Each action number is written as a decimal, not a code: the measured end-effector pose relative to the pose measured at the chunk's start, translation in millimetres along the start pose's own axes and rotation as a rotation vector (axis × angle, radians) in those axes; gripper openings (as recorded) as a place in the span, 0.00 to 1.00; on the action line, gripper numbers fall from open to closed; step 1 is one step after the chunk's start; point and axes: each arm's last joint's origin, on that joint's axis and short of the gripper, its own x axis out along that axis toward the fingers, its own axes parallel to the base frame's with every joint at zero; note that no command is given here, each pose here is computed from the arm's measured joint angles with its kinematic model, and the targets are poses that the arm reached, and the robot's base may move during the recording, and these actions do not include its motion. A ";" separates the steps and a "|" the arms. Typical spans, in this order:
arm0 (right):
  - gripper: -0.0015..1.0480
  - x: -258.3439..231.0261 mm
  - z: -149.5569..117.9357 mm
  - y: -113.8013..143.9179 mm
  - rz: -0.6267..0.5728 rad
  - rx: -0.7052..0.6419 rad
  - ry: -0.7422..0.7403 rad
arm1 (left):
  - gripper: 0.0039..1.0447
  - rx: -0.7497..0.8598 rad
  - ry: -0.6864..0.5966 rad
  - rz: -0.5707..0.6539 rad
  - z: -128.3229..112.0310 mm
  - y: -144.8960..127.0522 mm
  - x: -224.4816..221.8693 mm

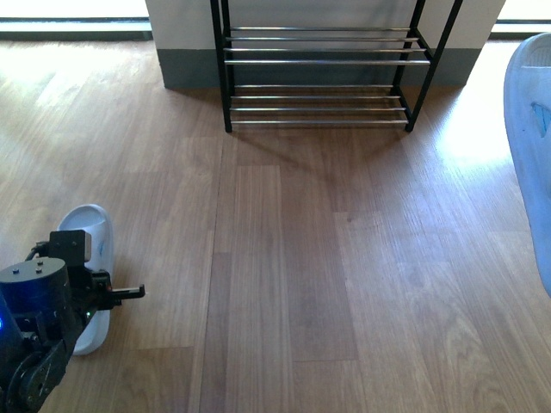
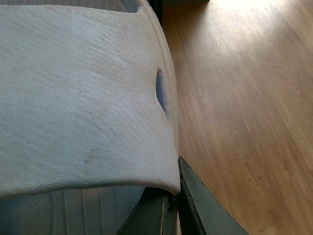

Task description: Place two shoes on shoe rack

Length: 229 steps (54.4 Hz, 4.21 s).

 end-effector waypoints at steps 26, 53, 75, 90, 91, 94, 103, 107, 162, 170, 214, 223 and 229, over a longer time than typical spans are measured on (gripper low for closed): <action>0.02 0.0 0.0 0.0 0.000 0.000 0.000 | 0.01 0.000 -0.002 -0.001 0.2 -0.3 0.0; 0.02 0.0 0.0 0.0 0.000 0.000 0.000 | 0.01 0.003 0.019 -0.003 -3.9 0.0 -4.8; 0.02 0.0 0.0 0.0 0.000 0.000 0.000 | 0.01 0.004 0.031 -0.006 -6.3 0.3 -7.8; 0.02 0.0 0.0 0.0 0.000 0.000 0.000 | 0.01 0.005 0.037 -0.006 -7.5 0.5 -9.2; 0.02 0.0 0.0 0.0 0.000 0.000 0.000 | 0.01 0.005 0.038 -0.006 -7.5 0.5 -9.3; 0.02 0.0 0.0 0.0 0.000 0.000 0.000 | 0.01 0.005 0.039 -0.006 -7.7 0.5 -9.6; 0.02 0.0 0.0 0.0 0.000 0.000 0.000 | 0.01 0.006 0.044 -0.006 -8.8 0.7 -10.8; 0.02 0.0 0.0 0.0 0.000 0.000 0.000 | 0.01 0.006 0.047 -0.006 -9.4 0.8 -11.6; 0.02 0.0 0.0 0.0 0.000 0.000 0.000 | 0.01 0.007 0.057 -0.008 -11.3 1.0 -14.1; 0.02 0.0 0.0 0.0 0.000 0.000 0.000 | 0.01 0.007 0.057 -0.008 -11.3 1.0 -14.1; 0.02 0.0 0.0 0.0 0.000 0.000 0.000 | 0.01 0.007 0.058 -0.008 -11.4 1.0 -14.2; 0.02 0.0 0.0 0.0 0.000 0.000 0.000 | 0.01 0.007 0.058 -0.008 -11.4 1.0 -14.2; 0.02 0.0 -0.1 0.0 0.000 0.000 0.000 | 0.01 0.007 0.058 -0.008 -11.4 1.0 -14.2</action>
